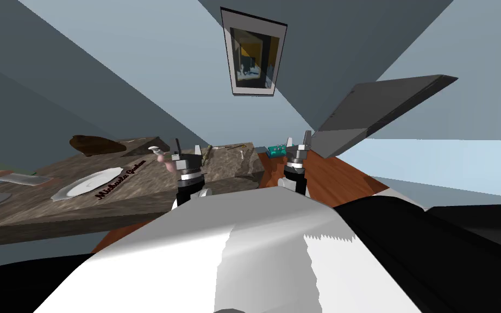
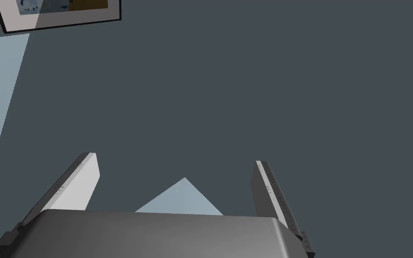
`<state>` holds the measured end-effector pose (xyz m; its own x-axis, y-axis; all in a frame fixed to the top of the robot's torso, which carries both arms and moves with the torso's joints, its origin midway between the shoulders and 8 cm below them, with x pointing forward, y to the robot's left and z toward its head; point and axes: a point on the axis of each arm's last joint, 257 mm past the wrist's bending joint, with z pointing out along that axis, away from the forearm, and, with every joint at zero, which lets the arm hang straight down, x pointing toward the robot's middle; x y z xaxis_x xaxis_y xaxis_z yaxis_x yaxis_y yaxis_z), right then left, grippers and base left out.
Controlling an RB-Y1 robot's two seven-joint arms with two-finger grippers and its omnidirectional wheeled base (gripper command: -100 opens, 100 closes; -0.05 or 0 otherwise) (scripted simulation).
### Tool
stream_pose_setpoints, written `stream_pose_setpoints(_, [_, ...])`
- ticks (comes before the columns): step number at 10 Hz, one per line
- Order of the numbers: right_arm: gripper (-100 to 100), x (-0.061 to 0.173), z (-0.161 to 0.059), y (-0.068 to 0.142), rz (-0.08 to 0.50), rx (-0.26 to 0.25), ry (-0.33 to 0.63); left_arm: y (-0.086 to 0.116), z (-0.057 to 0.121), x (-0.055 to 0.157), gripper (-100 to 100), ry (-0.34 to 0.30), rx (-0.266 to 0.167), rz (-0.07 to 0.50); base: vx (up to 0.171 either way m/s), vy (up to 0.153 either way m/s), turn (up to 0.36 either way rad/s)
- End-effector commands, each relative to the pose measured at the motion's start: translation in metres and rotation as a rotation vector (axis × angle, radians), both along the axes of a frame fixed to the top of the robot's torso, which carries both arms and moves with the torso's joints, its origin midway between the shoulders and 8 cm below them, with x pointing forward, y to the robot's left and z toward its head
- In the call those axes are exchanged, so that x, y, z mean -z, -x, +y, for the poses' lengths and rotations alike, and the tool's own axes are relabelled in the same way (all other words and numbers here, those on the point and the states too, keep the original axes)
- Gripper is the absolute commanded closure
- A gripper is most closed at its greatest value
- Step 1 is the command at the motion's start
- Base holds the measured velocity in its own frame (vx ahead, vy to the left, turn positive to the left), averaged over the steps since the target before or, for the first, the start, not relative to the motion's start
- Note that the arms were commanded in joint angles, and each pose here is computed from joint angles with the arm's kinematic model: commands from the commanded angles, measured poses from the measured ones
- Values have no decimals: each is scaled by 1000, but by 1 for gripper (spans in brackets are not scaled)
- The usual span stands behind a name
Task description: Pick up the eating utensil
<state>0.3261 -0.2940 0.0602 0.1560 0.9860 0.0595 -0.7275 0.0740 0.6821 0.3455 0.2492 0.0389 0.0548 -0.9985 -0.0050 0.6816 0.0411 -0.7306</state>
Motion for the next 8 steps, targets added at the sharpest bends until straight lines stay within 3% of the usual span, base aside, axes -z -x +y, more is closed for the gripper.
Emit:
stream_pose_setpoints(1, [0, 0, 0, 0, 0, 0, 0, -3, 0, 8, -100, -26, 7, 28, -8, -12, -80])
stream_pose_setpoints(5, [0, 0, 0, 0, 0, 0, 0, -15, 16, 53, -100, -110, 7, 169, -35, -42, -166])
stream_pose_setpoints(8, [0, 0, 0, 0, 0, 0, 0, -22, 46, 100, -100, -180, -21, 325, -55, -72, -254])
